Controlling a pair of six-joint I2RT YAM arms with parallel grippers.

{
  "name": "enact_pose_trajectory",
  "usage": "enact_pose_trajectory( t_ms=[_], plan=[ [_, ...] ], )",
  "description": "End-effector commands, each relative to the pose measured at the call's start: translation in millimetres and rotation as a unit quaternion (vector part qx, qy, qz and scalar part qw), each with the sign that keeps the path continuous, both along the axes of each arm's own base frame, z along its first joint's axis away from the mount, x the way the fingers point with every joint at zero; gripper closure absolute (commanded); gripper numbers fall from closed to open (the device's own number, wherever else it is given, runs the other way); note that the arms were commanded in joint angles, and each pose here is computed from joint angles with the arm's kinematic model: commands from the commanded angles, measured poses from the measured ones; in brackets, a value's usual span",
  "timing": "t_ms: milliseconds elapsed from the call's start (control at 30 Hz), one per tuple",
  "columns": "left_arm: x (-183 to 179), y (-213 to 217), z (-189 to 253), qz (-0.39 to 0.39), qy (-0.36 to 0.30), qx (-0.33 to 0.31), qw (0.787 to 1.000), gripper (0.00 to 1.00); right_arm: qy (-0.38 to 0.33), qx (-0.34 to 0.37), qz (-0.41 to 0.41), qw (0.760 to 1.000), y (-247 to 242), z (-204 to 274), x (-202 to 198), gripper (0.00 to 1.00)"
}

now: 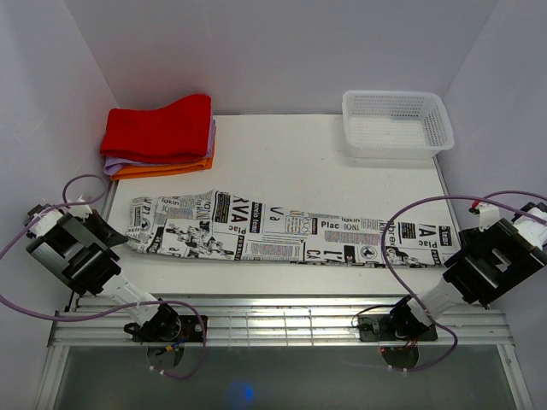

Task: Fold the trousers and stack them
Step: Fold the trousers

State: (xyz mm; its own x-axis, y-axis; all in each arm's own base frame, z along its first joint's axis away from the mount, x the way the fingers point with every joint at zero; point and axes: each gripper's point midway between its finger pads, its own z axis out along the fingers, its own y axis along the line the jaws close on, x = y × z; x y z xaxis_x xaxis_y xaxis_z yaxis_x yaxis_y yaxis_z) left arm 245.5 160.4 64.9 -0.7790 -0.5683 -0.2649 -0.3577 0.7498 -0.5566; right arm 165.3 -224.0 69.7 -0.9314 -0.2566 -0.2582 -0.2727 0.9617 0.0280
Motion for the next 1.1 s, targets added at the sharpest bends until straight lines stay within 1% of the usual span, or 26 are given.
enact_pose_trajectory(
  t_ms=[0, 67, 133, 267, 367, 433, 533, 667, 800, 867, 900, 967, 1000, 1067],
  plan=[
    [11.9, 15.6, 11.8, 0.007, -0.03, 0.021, 0.999, 1.0, -0.002, 0.025, -0.047, 0.999, -11.6, -14.6, 4.1, 0.12],
    [12.3, 15.7, 12.4, 0.009, -0.031, 0.021, 0.999, 1.0, -0.001, 0.053, -0.061, 0.997, -7.0, -19.5, 7.9, 0.14],
    [12.8, 15.9, 13.3, 0.008, -0.032, 0.021, 0.999, 1.0, 0.002, 0.1, -0.088, 0.991, 1.3, -25.1, 14.8, 0.15],
    [12.5, 14.7, 13.9, 0.006, -0.035, 0.022, 0.999, 1.0, 0.003, 0.176, -0.125, 0.976, 16.0, -32.2, 27.8, 0.21],
    [11.7, 12.9, 12.3, 0.006, -0.034, 0.018, 0.999, 1.0, 0.006, 0.204, -0.156, 0.966, 19.9, -37.8, 35.2, 0.27],
    [12.1, 12.3, 12.1, 0.006, -0.035, 0.015, 0.999, 1.0, 0.011, 0.215, -0.171, 0.962, 21.0, -39.7, 37.5, 0.28],
    [12.9, 11.7, 12.0, 0.007, -0.038, 0.013, 0.999, 1.0, 0.018, 0.208, -0.186, 0.96, 17.6, -43.0, 37.0, 0.31],
    [14.1, 11.0, 11.9, 0.007, -0.04, 0.011, 0.999, 1.0, 0.019, 0.169, -0.211, 0.963, 7.6, -49.4, 35.5, 0.3],
    [13.9, 11.0, 10.2, 0.008, -0.041, 0.011, 0.999, 1.0, -0.012, 0.136, -0.221, 0.966, 3.4, -58.9, 40.8, 0.31],
    [13.8, 10.5, 10.0, 0.008, -0.041, 0.01, 0.999, 1.0, -0.025, 0.129, -0.225, 0.965, 6.1, -59.5, 40.7, 0.31],
    [14.0, 10.4, 10.6, 0.008, -0.042, 0.01, 0.999, 1.0, -0.023, 0.141, -0.231, 0.963, 17.4, -65.6, 36.8, 0.32],
    [13.8, 10.3, 9.8, 0.008, -0.042, 0.01, 0.999, 1.0, -0.051, 0.123, -0.233, 0.963, 14.7, -65.6, 41.1, 0.32],
    [14.2, 10.4, 10.0, 0.008, -0.043, 0.009, 0.999, 1.0, -0.047, 0.129, -0.242, 0.961, 24.0, -72.8, 35.7, 0.33],
    [13.4, 9.7, 8.7, 0.008, -0.041, 0.009, 0.999, 1.0, -0.075, 0.101, -0.243, 0.962, 15.5, -73.8, 40.7, 0.35]
  ],
)
